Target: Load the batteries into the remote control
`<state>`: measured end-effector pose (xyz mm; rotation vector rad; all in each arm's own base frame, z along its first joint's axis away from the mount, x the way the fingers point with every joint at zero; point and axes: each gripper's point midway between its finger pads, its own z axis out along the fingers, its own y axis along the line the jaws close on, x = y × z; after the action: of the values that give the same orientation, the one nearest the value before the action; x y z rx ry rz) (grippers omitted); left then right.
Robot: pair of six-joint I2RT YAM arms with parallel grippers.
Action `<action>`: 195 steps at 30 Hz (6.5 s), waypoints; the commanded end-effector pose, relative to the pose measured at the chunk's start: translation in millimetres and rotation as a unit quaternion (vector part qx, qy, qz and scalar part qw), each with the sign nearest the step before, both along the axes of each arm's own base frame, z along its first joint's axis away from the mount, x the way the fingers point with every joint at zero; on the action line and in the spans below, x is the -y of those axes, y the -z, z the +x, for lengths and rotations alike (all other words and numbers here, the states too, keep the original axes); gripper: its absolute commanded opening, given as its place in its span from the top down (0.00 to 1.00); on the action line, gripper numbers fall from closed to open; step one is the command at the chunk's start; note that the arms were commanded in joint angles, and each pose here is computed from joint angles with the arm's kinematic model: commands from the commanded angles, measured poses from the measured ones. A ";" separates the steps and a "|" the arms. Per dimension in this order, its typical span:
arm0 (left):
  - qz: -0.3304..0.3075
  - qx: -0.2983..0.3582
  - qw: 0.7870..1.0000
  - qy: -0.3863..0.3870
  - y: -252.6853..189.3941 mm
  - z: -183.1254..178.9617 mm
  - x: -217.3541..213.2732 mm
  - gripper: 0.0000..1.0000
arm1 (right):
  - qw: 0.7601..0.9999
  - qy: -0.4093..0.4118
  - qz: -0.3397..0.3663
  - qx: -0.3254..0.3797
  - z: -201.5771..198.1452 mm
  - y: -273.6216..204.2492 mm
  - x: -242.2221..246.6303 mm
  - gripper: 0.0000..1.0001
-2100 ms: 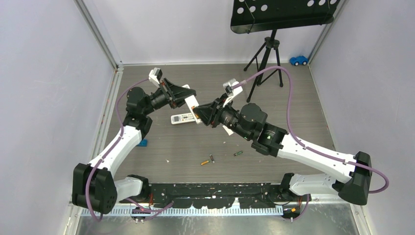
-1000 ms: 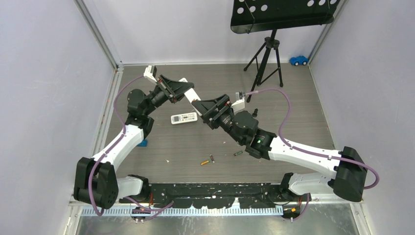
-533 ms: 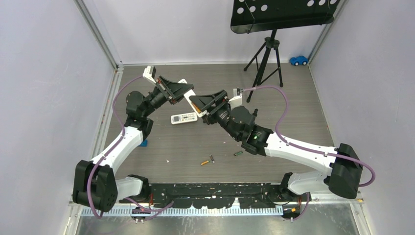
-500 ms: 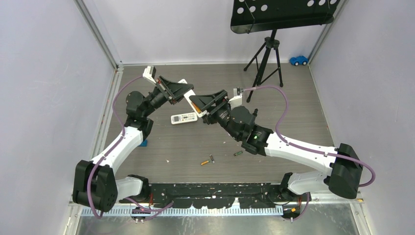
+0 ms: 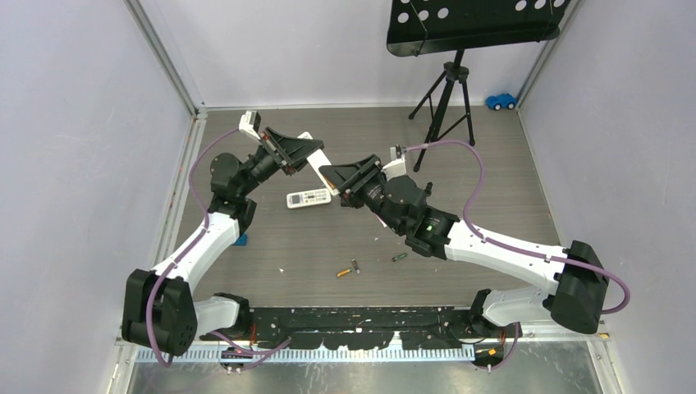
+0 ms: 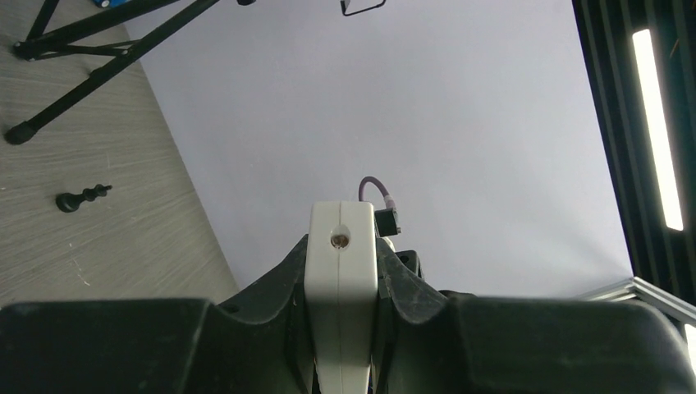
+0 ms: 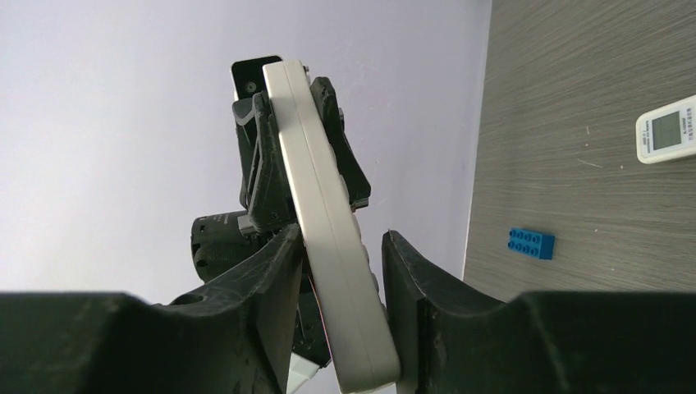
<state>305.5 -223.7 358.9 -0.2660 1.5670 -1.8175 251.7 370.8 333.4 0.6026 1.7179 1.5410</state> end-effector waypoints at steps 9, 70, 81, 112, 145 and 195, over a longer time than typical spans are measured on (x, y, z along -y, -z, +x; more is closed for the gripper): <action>-0.041 -0.018 0.999 0.019 -32.0 -18.2 -3.4 1.00 | 0.999 -0.009 0.028 0.020 -2.1 -20.3 -0.8 0.71; 0.169 0.140 0.970 0.104 33.8 -54.3 4.3 1.00 | 0.948 0.003 -0.316 -0.029 -17.2 89.1 133.0 0.39; 0.244 0.134 0.958 0.071 61.4 -54.6 -6.2 1.00 | 0.882 -0.073 -0.452 -0.113 -33.0 182.5 138.9 0.36; 0.290 0.013 0.956 0.028 101.8 -30.7 -22.6 1.00 | 0.756 -0.207 -0.611 -0.108 -80.2 300.8 55.2 0.69; 0.177 -0.064 0.979 0.075 109.7 -24.2 -1.1 1.00 | 0.867 -0.093 -0.488 0.022 -54.8 131.2 62.5 0.89; 0.117 -0.118 0.979 0.117 117.7 -33.3 25.3 1.00 | 0.869 -0.145 -0.469 0.055 -54.4 80.9 23.7 0.50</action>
<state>280.1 -246.6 217.4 -0.2769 2.1055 -1.7495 193.1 348.2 227.1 -0.3310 2.3081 0.6497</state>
